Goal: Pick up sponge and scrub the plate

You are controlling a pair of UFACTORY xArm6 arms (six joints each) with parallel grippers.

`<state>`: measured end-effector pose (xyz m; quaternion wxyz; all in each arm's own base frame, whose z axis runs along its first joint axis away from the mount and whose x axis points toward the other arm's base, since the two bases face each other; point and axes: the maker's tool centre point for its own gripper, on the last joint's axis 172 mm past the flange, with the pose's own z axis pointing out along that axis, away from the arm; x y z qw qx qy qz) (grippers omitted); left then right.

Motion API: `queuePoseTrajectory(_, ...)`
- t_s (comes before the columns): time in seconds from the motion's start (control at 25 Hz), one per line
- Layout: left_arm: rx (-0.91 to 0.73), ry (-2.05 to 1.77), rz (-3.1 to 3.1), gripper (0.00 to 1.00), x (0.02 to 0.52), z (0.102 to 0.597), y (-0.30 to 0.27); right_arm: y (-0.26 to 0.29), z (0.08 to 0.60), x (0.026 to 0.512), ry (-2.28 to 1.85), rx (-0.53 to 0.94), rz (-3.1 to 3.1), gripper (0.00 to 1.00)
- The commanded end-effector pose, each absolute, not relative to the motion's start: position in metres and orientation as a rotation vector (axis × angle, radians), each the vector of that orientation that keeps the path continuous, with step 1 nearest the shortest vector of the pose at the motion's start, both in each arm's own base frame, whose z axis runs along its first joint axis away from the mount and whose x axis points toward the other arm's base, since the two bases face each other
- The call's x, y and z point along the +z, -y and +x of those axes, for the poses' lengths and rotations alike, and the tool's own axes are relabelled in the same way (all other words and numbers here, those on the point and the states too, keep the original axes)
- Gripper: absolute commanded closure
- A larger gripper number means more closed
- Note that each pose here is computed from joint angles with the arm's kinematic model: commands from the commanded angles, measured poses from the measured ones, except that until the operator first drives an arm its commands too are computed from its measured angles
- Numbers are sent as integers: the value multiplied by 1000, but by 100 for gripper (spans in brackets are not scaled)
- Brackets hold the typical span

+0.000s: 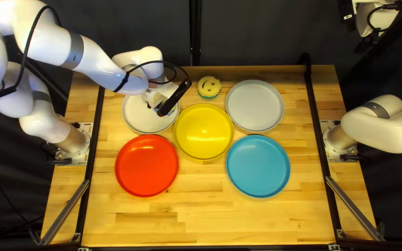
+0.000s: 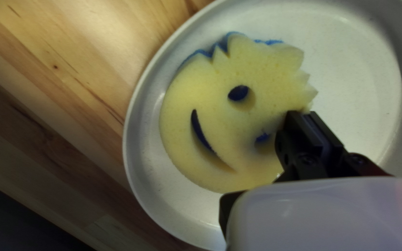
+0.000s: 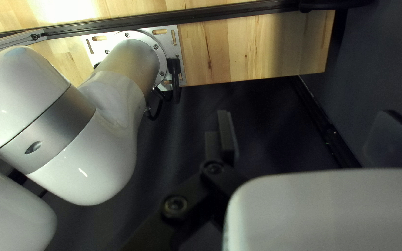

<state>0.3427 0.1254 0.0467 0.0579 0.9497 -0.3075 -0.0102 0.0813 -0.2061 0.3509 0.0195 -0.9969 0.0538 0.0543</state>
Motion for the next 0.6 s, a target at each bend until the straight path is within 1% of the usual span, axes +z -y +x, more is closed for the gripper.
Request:
queuePoseTrajectory(0.04,-16,930,2872,100,46,324,-105,206,81,351,-167,169,-3093,0)
queuePoseTrajectory(0.32,-4,894,2873,100,47,286,-65,206,81,351,-167,169,-3093,0)
queuePoseTrajectory(0.4,-1,881,2874,100,46,280,-68,206,81,351,-167,169,-3093,0)
queuePoseTrajectory(0.6,-1,850,2881,100,54,278,-99,206,81,351,-167,169,-3093,0)
